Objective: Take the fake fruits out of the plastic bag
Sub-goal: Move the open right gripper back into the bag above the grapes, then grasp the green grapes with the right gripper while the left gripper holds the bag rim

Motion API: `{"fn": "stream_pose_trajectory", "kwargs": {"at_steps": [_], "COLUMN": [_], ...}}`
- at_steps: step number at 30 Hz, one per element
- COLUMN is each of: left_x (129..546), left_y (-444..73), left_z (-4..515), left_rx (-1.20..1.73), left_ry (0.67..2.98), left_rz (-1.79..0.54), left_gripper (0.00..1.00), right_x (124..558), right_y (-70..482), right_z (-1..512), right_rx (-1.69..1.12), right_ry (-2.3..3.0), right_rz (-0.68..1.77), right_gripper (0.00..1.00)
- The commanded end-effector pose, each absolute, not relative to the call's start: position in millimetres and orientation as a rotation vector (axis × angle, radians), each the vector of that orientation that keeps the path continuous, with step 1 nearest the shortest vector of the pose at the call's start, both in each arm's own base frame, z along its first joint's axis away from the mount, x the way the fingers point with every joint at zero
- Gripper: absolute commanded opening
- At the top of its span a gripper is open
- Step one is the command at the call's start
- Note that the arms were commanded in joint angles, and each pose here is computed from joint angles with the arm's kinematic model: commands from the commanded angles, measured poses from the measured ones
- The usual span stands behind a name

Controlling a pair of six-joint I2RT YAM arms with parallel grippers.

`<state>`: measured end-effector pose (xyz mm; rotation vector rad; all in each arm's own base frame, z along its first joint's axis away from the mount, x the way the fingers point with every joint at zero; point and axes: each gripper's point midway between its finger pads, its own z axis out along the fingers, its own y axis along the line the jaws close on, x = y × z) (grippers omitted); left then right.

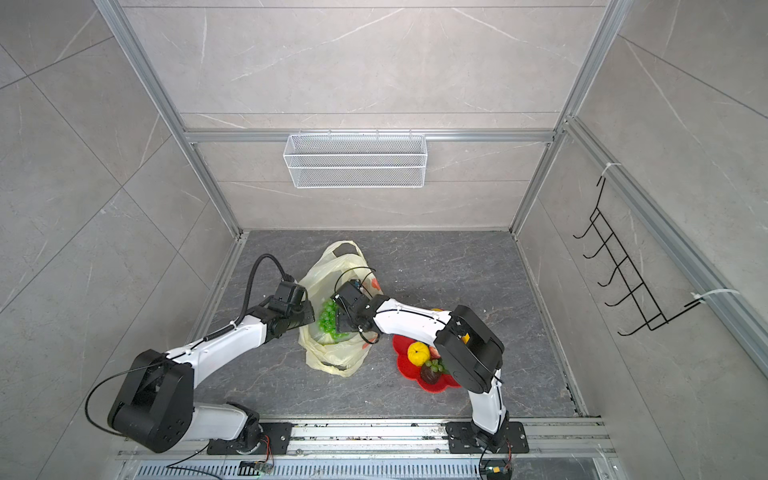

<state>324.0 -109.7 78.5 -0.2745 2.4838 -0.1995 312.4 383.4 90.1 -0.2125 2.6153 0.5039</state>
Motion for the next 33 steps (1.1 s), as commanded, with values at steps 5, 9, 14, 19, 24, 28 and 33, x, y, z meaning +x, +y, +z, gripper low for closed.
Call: {"fn": "stream_pose_trajectory", "kwargs": {"at_steps": [5, 9, 14, 19, 24, 28, 33], "left_x": [329, 329, 329, 328, 329, 329, 329], "left_y": [-112, -110, -110, -109, -107, -106, -106], "left_z": [78, 69, 68, 67, 68, 70, 70], "left_rx": [-0.352, -0.407, -0.412, -0.416, -0.415, -0.413, -0.412], "left_ry": [2.410, 2.419, 2.430, 2.429, 2.425, 2.419, 2.415], "left_rz": [-0.323, -0.398, -0.399, -0.403, -0.386, -0.380, -0.386], "left_gripper": [0.06, 0.05, 0.05, 0.05, 0.06, 0.05, 0.05], "right_x": [337, 346, 353, 360, 360, 360, 364], "right_y": [411, 415, 423, 429, 427, 426, 426], "right_z": [100, 90, 73, 57, 46, 40, 27], "right_rx": [-0.202, -0.158, -0.150, -0.155, -0.156, -0.162, -0.172], "right_ry": [2.621, 2.655, 2.676, 2.697, 2.724, 2.727, 2.746], "right_rz": [0.465, 0.396, 0.368, 0.326, 0.277, 0.260, 0.209], "right_gripper": [0.73, 0.74, 0.85, 0.89, 0.88, 0.86, 0.86]}}
